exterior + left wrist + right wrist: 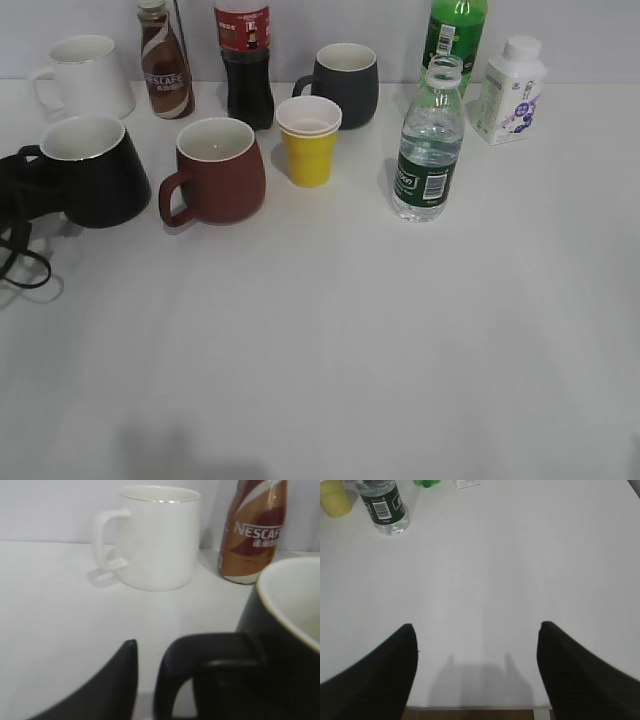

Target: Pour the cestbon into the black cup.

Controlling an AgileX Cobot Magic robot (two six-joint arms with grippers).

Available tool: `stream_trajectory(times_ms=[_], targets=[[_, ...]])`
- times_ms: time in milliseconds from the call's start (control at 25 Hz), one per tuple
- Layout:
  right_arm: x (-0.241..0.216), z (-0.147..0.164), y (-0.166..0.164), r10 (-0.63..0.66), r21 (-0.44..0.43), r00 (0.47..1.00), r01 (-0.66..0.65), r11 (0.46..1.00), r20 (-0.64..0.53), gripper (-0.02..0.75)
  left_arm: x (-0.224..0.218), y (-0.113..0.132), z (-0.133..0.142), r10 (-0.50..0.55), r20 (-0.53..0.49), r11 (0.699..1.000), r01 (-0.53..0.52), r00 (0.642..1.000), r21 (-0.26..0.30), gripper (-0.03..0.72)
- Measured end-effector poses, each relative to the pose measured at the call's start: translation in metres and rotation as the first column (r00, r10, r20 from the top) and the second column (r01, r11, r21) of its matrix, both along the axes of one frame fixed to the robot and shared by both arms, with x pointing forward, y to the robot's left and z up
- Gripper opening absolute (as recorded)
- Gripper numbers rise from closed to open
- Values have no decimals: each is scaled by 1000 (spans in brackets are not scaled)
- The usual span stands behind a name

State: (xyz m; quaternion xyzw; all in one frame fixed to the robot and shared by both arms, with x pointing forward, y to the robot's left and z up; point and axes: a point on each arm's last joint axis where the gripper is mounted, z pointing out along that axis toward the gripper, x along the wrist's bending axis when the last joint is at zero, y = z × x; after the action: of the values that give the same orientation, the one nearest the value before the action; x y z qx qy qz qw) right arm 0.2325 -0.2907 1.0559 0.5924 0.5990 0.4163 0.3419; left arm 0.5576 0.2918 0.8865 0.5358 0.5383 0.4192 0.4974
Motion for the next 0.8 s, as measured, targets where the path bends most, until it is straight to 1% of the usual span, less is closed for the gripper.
stream_trajectory(times_ms=[40,80,160,200,240,400,440,480,560,640,720,760,800], targets=[[0,0,0,0,0,1000,0,1000,0,554,4,-1,-1,-9,0,1000,9,1000,3,308],[0,0,0,0,0,1000,0,1000,0,554,8,-2,-2,-21,0,1000,21,1000,6,270],[0,0,0,0,0,1000,0,1000,0,554,14,-4,-4,-46,6,999,46,999,13,134],[0,0,0,0,0,1000,0,1000,0,554,15,-5,-4,-56,8,998,56,998,16,86],[0,0,0,0,0,1000,0,1000,0,554,16,-6,-4,-63,10,998,63,998,18,57],[4,2,2,25,-2,1000,-25,1000,-8,547,15,-5,1,-70,8,997,70,998,27,52],[9,8,3,43,-5,999,-43,999,10,543,13,-5,4,-73,6,997,73,997,36,52],[15,14,4,59,-15,997,-58,998,41,540,11,-5,8,-76,6,996,76,997,44,52],[36,30,7,98,-46,985,-93,995,141,536,8,-4,17,-75,17,996,75,997,51,52],[61,47,8,112,-60,956,-99,993,270,535,6,-4,32,-78,45,996,75,996,57,52],[91,57,8,104,-57,935,-90,994,338,535,4,-4,44,-77,54,995,73,996,65,51],[106,61,7,84,-41,931,-75,996,356,535,2,-4,52,-77,62,995,73,995,69,51],[118,61,6,83,-57,930,-67,996,359,535,1,-4,57,-77,64,995,73,995,73,51]])
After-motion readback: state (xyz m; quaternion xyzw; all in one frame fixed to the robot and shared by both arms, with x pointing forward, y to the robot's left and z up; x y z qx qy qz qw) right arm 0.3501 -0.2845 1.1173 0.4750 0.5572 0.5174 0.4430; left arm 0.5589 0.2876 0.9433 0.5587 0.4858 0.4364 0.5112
